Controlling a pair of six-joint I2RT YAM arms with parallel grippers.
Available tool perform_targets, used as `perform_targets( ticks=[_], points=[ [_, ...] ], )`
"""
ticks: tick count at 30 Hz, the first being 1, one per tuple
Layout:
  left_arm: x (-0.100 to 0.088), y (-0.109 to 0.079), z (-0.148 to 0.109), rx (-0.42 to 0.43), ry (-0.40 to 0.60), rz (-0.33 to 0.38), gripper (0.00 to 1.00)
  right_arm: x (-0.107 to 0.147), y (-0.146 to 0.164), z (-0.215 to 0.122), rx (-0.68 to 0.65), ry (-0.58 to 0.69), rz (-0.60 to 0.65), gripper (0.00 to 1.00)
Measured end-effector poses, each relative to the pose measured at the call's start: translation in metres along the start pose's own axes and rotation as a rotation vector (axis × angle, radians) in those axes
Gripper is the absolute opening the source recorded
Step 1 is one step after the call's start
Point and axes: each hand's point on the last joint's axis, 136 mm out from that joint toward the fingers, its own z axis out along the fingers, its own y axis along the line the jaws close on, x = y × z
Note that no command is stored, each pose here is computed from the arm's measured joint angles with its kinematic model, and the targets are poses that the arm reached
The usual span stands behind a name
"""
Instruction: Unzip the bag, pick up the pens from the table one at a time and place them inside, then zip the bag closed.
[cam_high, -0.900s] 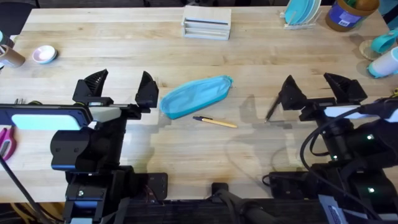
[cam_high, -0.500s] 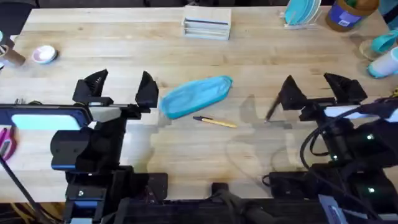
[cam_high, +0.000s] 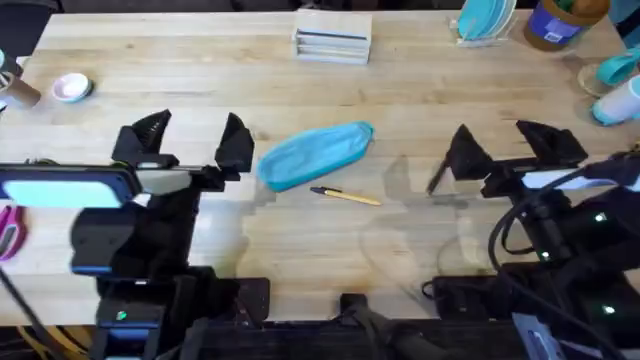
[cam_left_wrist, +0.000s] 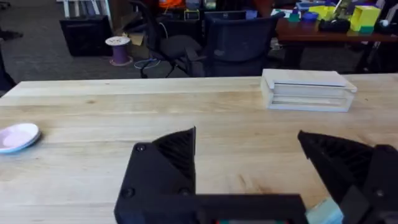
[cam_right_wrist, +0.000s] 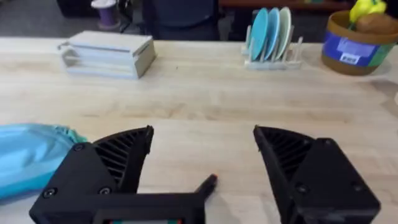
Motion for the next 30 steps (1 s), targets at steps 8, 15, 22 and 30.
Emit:
perform_targets(
  ticks=[8, 15, 22, 30],
  points=[
    [-0.047, 0.000, -0.004, 0.002, 0.097, 0.015, 0.991, -0.029, 0.005, -0.018, -0.022, 0.141, 0.019, 0.996],
    [-0.099, -0.001, -0.001, 0.011, 0.307, 0.044, 0.990, -0.085, 0.007, -0.031, -0.022, 0.328, 0.033, 0.996],
    [-0.115, -0.001, 0.006, 0.015, 0.473, 0.045, 0.990, -0.107, 0.014, -0.026, -0.059, 0.502, 0.055, 0.996],
    [-0.122, -0.001, 0.007, 0.023, 0.595, 0.059, 0.991, -0.131, 0.019, -0.012, -0.092, 0.570, 0.071, 0.996]
  ],
)
